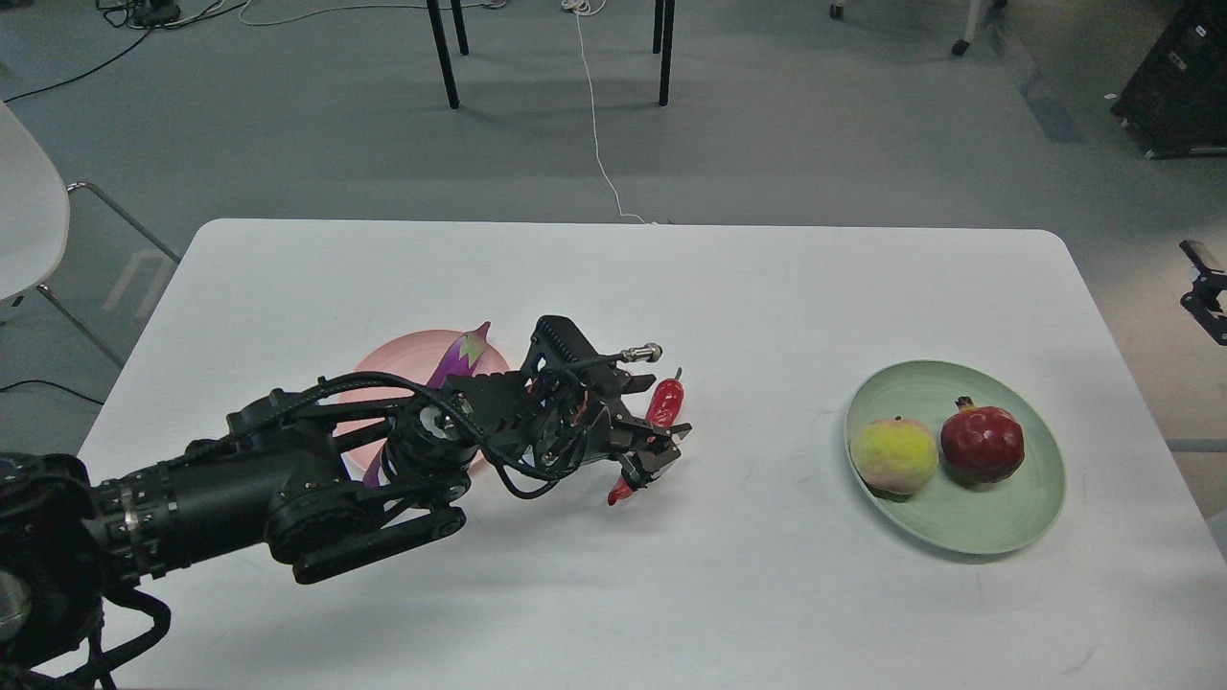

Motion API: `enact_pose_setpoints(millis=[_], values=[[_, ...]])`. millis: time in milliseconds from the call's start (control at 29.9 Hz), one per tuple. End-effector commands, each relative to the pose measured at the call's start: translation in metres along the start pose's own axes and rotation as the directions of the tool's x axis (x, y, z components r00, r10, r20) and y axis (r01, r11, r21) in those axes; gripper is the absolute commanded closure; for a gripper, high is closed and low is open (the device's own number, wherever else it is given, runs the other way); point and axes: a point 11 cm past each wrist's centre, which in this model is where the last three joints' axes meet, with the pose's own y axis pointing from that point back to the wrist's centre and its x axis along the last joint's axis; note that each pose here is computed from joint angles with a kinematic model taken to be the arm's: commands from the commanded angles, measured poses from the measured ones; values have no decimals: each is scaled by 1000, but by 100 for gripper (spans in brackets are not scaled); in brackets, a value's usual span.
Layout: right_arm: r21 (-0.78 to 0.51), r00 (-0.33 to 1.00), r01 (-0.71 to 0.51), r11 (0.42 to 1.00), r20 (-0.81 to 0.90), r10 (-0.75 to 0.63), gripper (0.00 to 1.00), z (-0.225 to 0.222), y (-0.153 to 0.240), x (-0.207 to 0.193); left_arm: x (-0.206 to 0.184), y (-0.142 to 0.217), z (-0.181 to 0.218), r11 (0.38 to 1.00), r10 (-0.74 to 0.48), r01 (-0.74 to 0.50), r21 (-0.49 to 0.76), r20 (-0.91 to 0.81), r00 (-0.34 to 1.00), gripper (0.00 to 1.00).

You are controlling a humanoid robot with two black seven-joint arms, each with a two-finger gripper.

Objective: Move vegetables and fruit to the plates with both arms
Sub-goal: 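Move the left hand to the red chili pepper and grasp it, then carry the chili onto the pink plate beside the eggplant, release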

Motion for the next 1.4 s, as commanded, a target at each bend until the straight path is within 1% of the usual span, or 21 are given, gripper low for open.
enact_pose_setpoints(millis=[0,267,334,468,568,635,768,835,902,969,1069,1169,1270,1370], values=[[-3,1000,2,1000,0,-2,2,1,0,0,-8,-10,-1,1000,-24,24,16,-8,1000,34],[-2,1000,7,1000,4,-7,2,1,0,-2,-17,-17,-11,997,-50,52,54,-24,998,34],[-4,1000,7,1000,4,-7,2,1,0,-2,-23,-22,-6,996,-68,69,48,-26,997,34],[-6,1000,8,1000,4,-8,2,2,0,-3,-20,-31,11,997,-71,71,16,-11,997,34],[-5,1000,7,1000,3,-7,2,1,0,-2,-22,-31,8,997,-77,77,26,-10,997,35],[-4,1000,6,1000,0,-6,2,0,0,-2,-26,-31,2,995,-86,87,39,-14,996,42],[-4,1000,5,1000,0,-5,2,1,0,-2,-27,-31,4,995,-88,89,35,-17,996,61],[-5,1000,7,1000,2,-7,2,2,0,-2,-27,-30,4,996,-87,88,34,-15,996,67],[-4,1000,6,1000,2,-6,2,1,0,-2,-25,-30,3,996,-84,84,38,-10,996,77],[-3,1000,8,1000,3,-8,2,1,0,-2,-24,-28,-2,995,-81,80,61,8,997,85],[6,1000,8,1000,5,-8,2,-1,-1,-3,-18,-27,-8,993,-68,65,98,27,997,87],[13,1000,5,1000,3,-5,2,-4,-1,-2,0,-17,-3,996,-20,17,83,46,999,86],[14,1000,3,1000,-1,-3,2,-5,-1,-1,11,6,-4,998,10,-14,56,77,997,85],[13,1000,2,1000,-4,-2,2,-6,-1,0,3,42,-20,997,-6,-1,74,99,995,84]])
